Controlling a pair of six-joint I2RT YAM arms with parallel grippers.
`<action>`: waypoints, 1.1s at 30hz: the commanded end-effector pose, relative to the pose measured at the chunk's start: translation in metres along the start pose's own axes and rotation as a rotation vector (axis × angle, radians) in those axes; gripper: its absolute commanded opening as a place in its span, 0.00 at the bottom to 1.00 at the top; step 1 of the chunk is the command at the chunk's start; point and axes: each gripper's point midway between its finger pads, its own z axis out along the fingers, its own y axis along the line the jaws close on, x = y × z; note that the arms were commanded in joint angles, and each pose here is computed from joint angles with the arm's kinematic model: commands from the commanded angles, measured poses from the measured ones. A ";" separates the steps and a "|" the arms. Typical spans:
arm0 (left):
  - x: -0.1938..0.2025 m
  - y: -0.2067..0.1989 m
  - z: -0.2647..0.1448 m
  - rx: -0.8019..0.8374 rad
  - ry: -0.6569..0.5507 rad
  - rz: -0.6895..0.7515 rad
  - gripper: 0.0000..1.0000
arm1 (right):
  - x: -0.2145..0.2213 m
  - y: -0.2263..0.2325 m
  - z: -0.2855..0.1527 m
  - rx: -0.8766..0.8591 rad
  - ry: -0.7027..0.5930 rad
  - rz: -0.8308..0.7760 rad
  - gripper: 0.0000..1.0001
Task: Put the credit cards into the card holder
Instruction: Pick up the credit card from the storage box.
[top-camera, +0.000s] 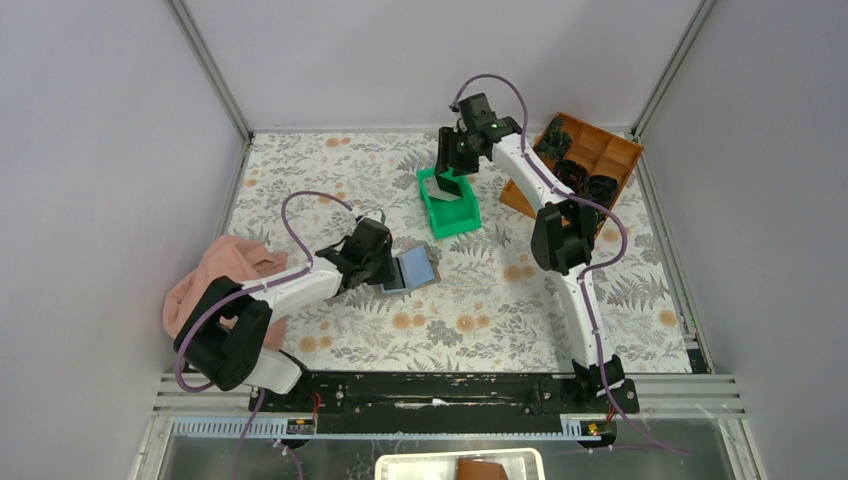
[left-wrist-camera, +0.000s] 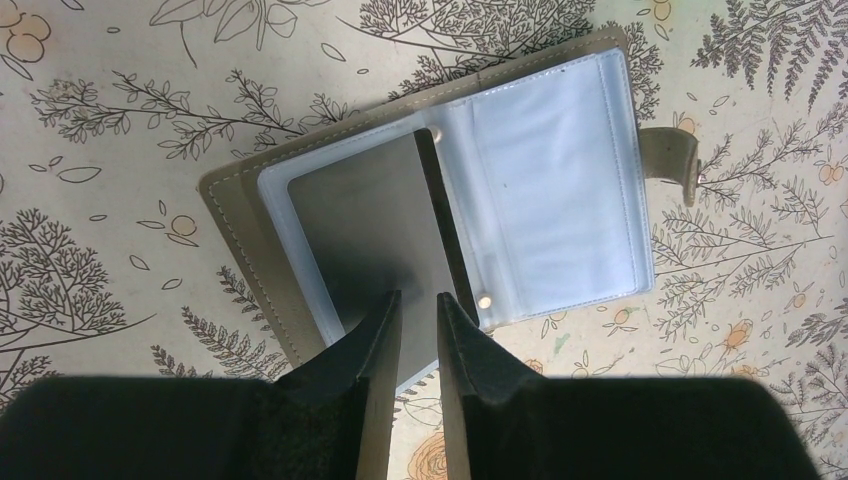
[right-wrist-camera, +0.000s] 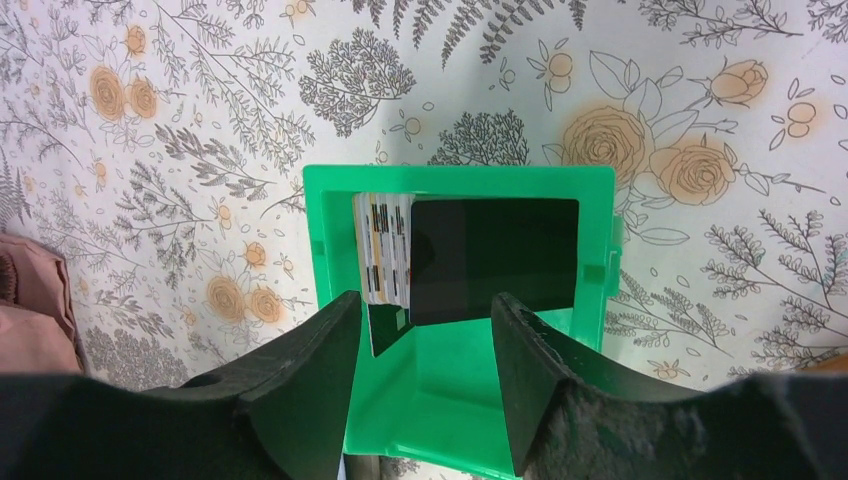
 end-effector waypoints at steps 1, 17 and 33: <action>-0.005 -0.006 0.003 0.032 -0.028 0.024 0.27 | -0.003 0.015 0.004 -0.043 -0.001 -0.007 0.59; -0.005 -0.007 0.002 0.034 -0.030 0.036 0.27 | 0.025 0.004 0.030 0.045 0.075 -0.038 0.52; -0.008 -0.007 0.005 0.028 -0.025 0.057 0.27 | 0.028 -0.006 0.000 0.049 0.072 -0.014 0.23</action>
